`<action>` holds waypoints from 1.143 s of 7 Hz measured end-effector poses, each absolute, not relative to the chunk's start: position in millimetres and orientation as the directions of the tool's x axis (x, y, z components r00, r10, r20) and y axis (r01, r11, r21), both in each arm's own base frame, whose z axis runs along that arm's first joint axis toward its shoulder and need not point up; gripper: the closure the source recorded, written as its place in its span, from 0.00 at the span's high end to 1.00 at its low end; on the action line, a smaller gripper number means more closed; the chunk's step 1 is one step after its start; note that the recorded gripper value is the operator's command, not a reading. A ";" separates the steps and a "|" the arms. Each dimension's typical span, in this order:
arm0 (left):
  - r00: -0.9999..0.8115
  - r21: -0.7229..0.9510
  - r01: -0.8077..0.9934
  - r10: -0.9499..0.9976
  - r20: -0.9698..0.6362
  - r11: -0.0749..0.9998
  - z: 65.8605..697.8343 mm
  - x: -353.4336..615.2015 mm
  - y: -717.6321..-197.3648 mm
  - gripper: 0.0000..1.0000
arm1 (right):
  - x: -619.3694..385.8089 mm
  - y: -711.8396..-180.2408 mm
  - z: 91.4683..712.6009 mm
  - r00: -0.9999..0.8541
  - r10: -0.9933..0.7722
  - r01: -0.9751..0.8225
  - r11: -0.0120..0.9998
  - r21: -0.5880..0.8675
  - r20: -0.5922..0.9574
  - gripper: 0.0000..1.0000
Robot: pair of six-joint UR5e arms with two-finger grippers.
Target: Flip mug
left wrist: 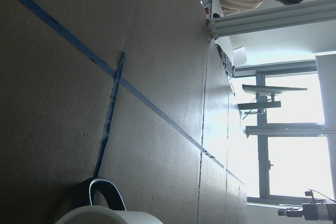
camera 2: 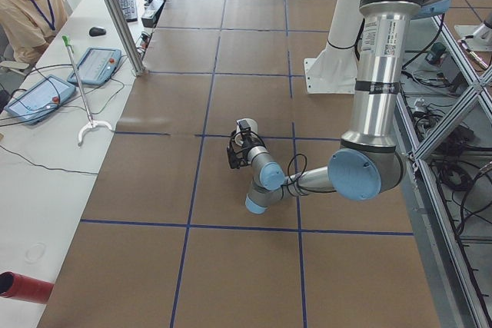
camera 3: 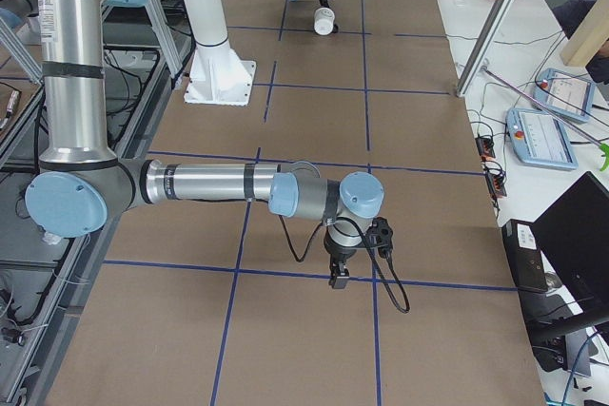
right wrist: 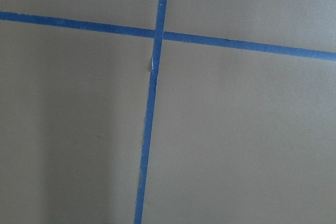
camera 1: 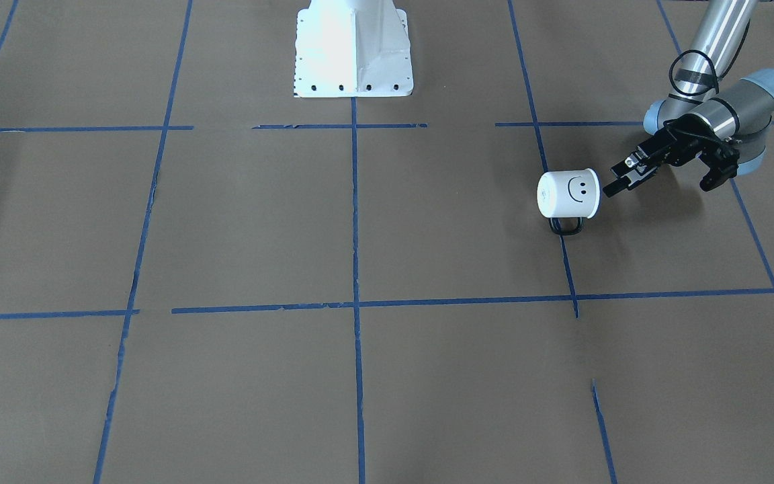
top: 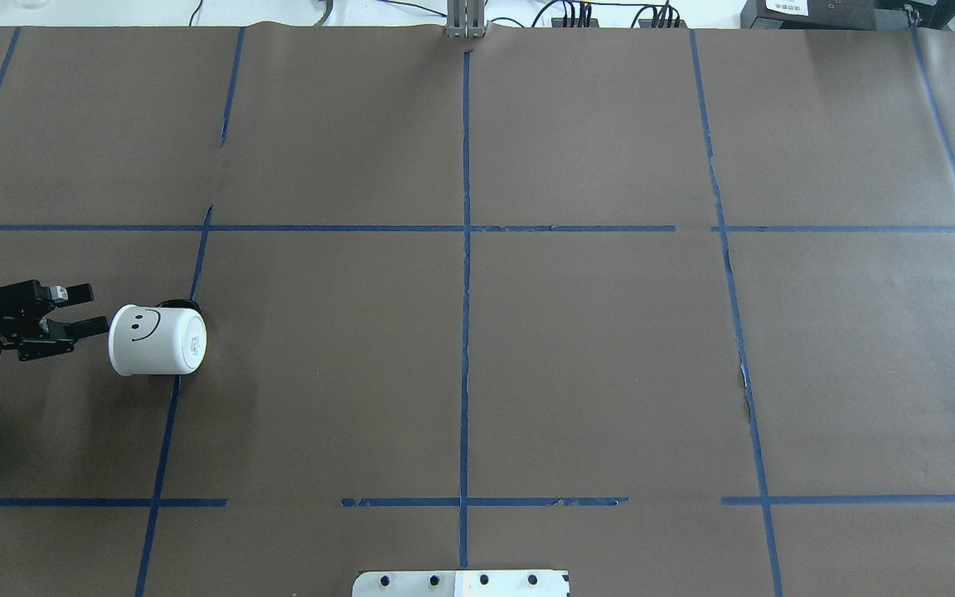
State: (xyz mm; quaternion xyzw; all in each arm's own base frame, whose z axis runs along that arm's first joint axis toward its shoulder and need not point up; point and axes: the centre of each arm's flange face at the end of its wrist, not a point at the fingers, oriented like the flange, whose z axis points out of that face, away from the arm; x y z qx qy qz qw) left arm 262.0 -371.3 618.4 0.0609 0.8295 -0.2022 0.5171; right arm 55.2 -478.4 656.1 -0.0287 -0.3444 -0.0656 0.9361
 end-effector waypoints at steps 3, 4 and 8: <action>-0.472 -0.276 0.284 -0.116 -0.874 0.918 612.0 282.7 -370.4 0.96 | 55.2 -478.4 656.1 0.754 -0.103 0.143 0.990 -0.008 0.649 1.00; -0.473 -0.275 0.282 -0.117 -0.873 0.919 610.4 286.0 -371.9 0.92 | 55.2 -478.4 656.1 0.754 -0.103 0.143 0.990 -0.009 0.649 1.00; -0.468 -0.280 0.292 -0.119 -0.876 0.914 615.5 277.5 -370.7 0.84 | 55.2 -478.4 656.2 0.754 -0.103 0.143 0.990 -0.009 0.649 1.00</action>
